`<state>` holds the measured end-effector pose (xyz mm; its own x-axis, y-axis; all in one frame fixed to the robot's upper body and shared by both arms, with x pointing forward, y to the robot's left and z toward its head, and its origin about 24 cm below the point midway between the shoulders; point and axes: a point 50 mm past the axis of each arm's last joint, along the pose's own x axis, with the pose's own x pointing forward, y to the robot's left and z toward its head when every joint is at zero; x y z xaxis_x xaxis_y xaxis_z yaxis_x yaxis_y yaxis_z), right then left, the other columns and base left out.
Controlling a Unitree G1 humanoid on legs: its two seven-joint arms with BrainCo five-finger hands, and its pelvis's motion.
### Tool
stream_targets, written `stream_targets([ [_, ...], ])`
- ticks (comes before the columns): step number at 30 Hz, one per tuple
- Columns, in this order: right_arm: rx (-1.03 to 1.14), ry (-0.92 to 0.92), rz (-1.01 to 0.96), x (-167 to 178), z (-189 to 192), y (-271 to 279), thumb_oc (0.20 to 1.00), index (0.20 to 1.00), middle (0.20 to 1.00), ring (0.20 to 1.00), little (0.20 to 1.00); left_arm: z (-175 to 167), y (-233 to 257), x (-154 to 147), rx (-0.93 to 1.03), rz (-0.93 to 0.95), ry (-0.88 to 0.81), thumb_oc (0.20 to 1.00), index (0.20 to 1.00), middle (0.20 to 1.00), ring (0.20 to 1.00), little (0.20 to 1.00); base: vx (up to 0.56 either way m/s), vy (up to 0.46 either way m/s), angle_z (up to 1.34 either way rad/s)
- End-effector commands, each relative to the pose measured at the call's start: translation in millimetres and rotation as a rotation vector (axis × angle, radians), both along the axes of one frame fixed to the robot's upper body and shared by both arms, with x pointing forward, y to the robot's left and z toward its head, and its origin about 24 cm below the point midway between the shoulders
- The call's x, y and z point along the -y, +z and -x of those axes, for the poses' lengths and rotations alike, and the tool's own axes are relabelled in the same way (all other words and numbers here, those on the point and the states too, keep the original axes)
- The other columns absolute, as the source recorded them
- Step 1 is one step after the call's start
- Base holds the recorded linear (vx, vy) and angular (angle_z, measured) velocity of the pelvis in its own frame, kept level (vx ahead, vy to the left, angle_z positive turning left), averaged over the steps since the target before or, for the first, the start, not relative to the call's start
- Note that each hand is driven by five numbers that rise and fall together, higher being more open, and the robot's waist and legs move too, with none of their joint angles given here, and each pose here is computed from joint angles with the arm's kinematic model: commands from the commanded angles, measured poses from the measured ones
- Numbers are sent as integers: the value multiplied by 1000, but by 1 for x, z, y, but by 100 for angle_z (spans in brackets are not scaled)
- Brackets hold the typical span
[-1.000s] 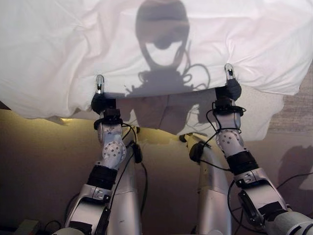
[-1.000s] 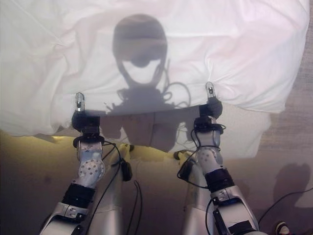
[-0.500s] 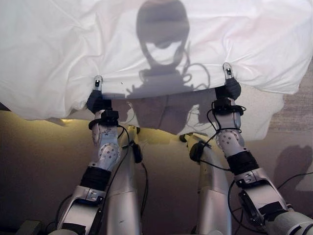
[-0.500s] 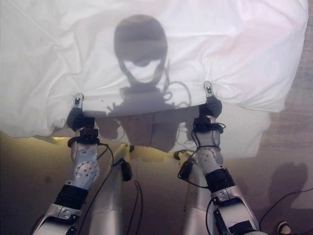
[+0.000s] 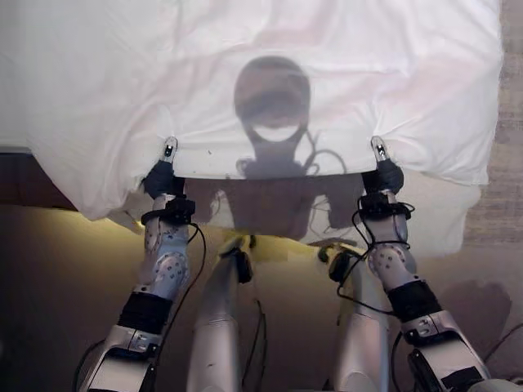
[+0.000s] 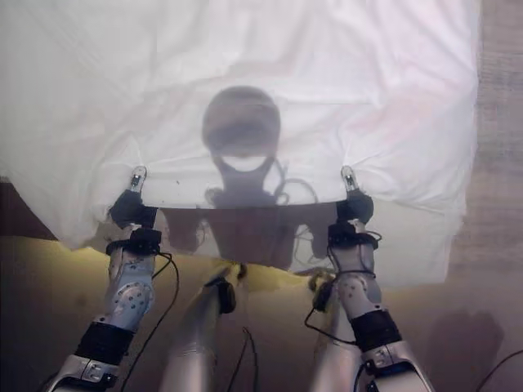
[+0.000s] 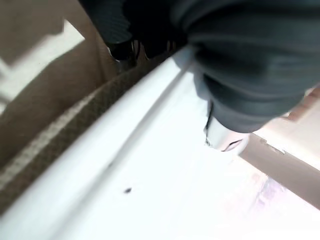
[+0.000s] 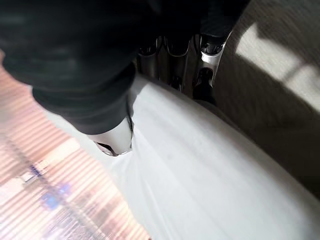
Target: Make the bed
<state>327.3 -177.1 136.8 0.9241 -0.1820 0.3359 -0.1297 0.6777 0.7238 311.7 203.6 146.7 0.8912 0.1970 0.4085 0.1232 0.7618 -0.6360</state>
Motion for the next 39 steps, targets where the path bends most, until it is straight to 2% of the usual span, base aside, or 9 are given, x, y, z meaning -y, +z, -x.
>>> stream_targets([
  [1,61,-312,-35,92,27,4,200,200,200,200,200,43,23,-108,141,51,423,200,200,200,200,200,1,53,-39],
  [6,34,-266,-50,84,19,-3,200,200,200,200,200,59,12,-123,121,71,473,200,200,200,200,200,-93,92,-33],
  [11,5,-210,39,81,9,-2,200,200,200,200,200,74,-2,-137,71,18,504,200,200,200,200,200,-136,-3,-109],
  [17,-11,-232,78,91,15,-7,200,200,200,200,200,72,-5,-132,9,-127,463,200,200,200,200,200,-110,-71,-19],
  [21,-40,-259,268,104,21,1,200,200,200,200,200,68,6,-124,23,-255,420,200,200,200,200,200,-159,105,18],
  [27,-75,-278,289,112,34,-4,200,200,200,200,200,64,38,-129,74,-370,430,200,200,200,200,200,-32,537,33],
  [33,-91,-432,271,138,57,-4,200,200,200,200,200,50,45,-93,124,-467,286,200,200,200,200,200,-28,602,57],
  [36,-104,-485,264,142,65,-8,200,200,200,200,200,51,49,-84,139,-553,267,200,200,200,200,200,125,563,115],
  [39,-109,-451,203,128,60,-19,200,200,200,200,200,53,50,-81,147,-558,268,200,200,200,200,200,84,639,73],
])
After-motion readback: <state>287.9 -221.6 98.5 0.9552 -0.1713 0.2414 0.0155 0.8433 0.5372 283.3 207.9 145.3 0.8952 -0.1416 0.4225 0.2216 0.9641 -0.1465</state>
